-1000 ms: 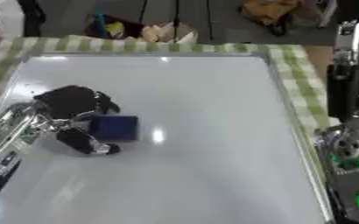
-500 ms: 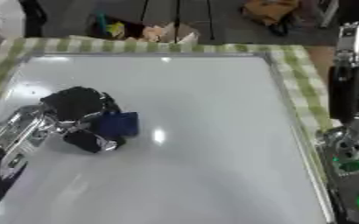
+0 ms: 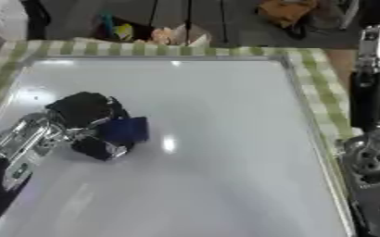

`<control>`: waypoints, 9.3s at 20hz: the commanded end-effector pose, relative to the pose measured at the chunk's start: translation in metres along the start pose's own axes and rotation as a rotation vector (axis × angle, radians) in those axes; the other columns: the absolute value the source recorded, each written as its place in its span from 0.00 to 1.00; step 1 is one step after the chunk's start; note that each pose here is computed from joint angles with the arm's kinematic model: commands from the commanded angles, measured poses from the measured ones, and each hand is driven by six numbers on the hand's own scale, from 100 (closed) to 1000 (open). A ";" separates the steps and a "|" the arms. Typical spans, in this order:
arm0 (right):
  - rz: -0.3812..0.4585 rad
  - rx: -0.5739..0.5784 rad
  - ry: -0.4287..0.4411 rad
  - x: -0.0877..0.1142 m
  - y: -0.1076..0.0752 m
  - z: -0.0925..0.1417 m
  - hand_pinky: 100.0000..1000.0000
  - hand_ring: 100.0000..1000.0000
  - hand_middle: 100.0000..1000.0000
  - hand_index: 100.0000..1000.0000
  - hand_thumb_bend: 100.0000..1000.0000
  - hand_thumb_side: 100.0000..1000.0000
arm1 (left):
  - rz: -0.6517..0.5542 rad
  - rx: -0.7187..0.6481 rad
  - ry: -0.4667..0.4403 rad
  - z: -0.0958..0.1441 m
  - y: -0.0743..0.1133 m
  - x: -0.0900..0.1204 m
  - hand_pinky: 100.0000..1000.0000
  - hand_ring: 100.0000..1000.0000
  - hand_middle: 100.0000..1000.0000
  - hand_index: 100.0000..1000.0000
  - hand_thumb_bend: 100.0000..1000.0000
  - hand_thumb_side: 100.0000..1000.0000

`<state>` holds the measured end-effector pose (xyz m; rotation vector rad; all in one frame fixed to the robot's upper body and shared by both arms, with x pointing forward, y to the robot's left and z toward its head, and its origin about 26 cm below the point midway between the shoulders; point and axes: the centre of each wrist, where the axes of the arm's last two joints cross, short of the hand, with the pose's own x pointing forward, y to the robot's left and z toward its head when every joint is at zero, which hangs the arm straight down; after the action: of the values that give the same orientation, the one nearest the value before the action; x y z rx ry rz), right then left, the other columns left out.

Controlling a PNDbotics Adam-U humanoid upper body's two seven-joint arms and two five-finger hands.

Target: Wipe the whiteboard clean with a brush.

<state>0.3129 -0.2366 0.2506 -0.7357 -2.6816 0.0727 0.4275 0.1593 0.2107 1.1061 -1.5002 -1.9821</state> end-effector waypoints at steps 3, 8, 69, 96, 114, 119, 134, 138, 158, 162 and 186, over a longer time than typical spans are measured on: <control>-0.006 -0.006 -0.021 0.004 -0.002 -0.004 0.82 0.91 0.64 0.83 0.00 1.00 | 0.000 -0.010 0.003 -0.001 0.000 -0.001 0.03 0.34 0.43 0.69 0.12 0.74; -0.009 -0.004 -0.018 0.003 -0.002 -0.003 0.82 0.91 0.64 0.83 0.00 1.00 | 0.005 -0.006 0.016 0.000 0.001 -0.002 0.02 0.34 0.43 0.68 0.11 0.74; -0.037 0.001 -0.016 0.004 -0.001 -0.002 0.83 0.92 0.63 0.84 0.00 1.00 | 0.224 0.102 0.764 0.019 -0.009 -0.106 0.00 0.29 0.38 0.66 0.03 0.70; -0.043 -0.016 -0.014 0.003 -0.001 -0.001 0.83 0.92 0.63 0.84 0.00 1.00 | 0.213 -0.136 0.632 0.007 -0.027 -0.094 0.05 0.33 0.42 0.66 0.08 0.76; -0.042 -0.019 -0.012 0.003 -0.002 0.000 0.83 0.92 0.63 0.84 0.00 1.00 | 0.169 -0.232 0.541 0.010 -0.012 -0.083 0.11 0.37 0.45 0.70 0.11 0.82; -0.042 -0.021 -0.012 0.003 -0.002 0.000 0.83 0.92 0.63 0.84 0.00 1.00 | 0.179 -0.291 0.503 0.009 -0.014 -0.080 0.19 0.43 0.54 0.79 0.17 0.88; -0.046 -0.030 -0.013 0.003 -0.001 0.000 0.83 0.91 0.62 0.84 0.00 1.00 | 0.133 -0.335 0.428 0.008 -0.004 -0.071 0.18 0.40 0.49 0.72 0.17 0.86; -0.047 -0.030 -0.013 0.003 -0.001 0.000 0.83 0.91 0.62 0.84 0.00 1.00 | 0.068 -0.344 0.404 0.005 -0.004 -0.065 0.16 0.39 0.47 0.70 0.18 0.85; -0.048 -0.030 -0.011 0.002 -0.002 0.001 0.83 0.91 0.62 0.84 0.00 1.00 | -0.010 -0.249 0.569 0.006 -0.026 -0.071 0.05 0.30 0.39 0.63 0.09 0.80; -0.049 -0.031 -0.011 0.002 -0.002 0.001 0.83 0.91 0.62 0.84 0.00 1.00 | 0.029 -0.249 0.614 0.010 -0.030 -0.078 0.05 0.30 0.39 0.63 0.08 0.80; -0.058 -0.025 -0.009 0.002 -0.001 0.002 0.83 0.92 0.62 0.84 0.00 1.00 | 0.173 -0.221 0.753 0.025 -0.025 -0.104 0.04 0.29 0.38 0.63 0.05 0.80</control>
<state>0.3122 -0.2359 0.2431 -0.6745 -2.6880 0.0345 0.4724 0.2385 0.2290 1.3417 -0.9861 -1.3579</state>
